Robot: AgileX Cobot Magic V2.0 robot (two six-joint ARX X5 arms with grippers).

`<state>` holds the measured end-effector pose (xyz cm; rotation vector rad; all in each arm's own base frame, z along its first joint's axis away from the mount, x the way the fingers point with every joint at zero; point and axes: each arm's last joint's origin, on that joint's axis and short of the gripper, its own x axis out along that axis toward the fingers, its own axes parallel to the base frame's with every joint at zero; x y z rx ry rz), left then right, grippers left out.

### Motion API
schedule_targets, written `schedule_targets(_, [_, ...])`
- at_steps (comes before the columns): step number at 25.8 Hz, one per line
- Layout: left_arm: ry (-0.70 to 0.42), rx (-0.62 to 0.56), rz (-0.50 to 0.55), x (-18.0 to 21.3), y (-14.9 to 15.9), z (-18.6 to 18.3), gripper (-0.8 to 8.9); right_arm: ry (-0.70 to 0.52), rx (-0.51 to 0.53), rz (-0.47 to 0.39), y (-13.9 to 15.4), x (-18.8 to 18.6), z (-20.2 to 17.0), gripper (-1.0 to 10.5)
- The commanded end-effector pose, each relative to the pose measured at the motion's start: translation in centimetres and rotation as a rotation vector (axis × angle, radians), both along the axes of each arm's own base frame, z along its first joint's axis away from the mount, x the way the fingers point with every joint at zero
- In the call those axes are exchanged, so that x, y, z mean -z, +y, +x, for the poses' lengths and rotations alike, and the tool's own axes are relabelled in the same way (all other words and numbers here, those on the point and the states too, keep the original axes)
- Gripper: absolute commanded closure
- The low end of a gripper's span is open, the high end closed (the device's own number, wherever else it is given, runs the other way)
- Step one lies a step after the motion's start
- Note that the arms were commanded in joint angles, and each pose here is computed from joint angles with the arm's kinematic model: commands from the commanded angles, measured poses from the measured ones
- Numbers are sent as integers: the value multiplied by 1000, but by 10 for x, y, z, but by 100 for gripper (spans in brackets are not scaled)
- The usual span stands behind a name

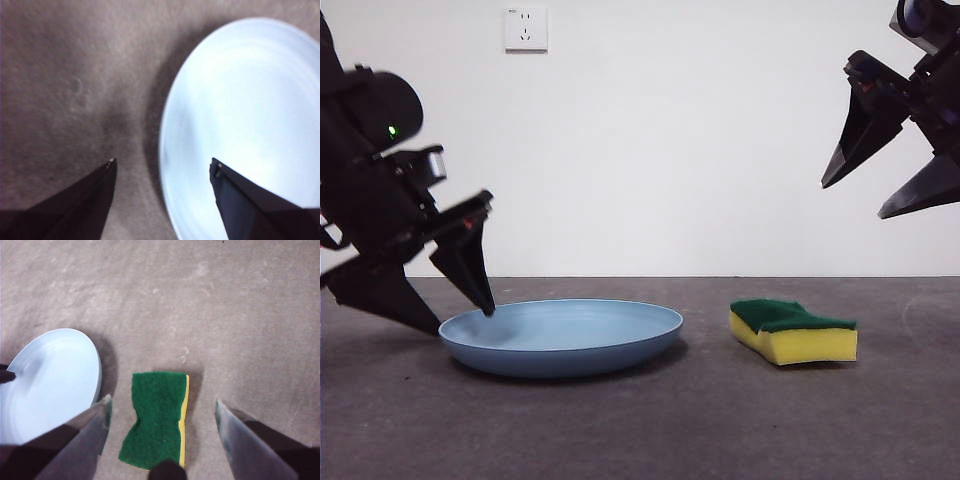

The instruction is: Pick up the plate,pick up the cloth,clean the plate with the cloth

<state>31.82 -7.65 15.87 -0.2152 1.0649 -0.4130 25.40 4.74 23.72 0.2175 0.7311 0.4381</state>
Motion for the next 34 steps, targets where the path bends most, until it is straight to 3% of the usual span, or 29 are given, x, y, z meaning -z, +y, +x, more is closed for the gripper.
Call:
schedule_targets(1, [20,22,11,11,-5,2,501,-8,-8,-3,1,-1,1,599])
schedule_targets(4, [34,20,36,18,-8,2,515,-8,-7,-3,1,-1,1,600])
schedule_targets(6, [30,14,70,19,-9,2,643,-8,-7,-3,1,-1,1,600])
schedule_targets(8, [12,42,97,19,-11,2,843,-8,-7,-3,1,-1,1,600])
schedule_targets(18, [-28,61,99,8,-13,7,821,-22,-69,-2,17,-6,0,603])
schedule_targets(21, [-69,72,96,-12,-14,10,821,-15,-100,-29,24,-16,0,604])
schedule_targets(27, [-160,103,101,-65,-16,15,821,28,-103,-164,33,-30,9,605])
schedule_targets(34, [-236,146,119,-121,-16,15,821,145,-137,-223,45,-15,29,610])
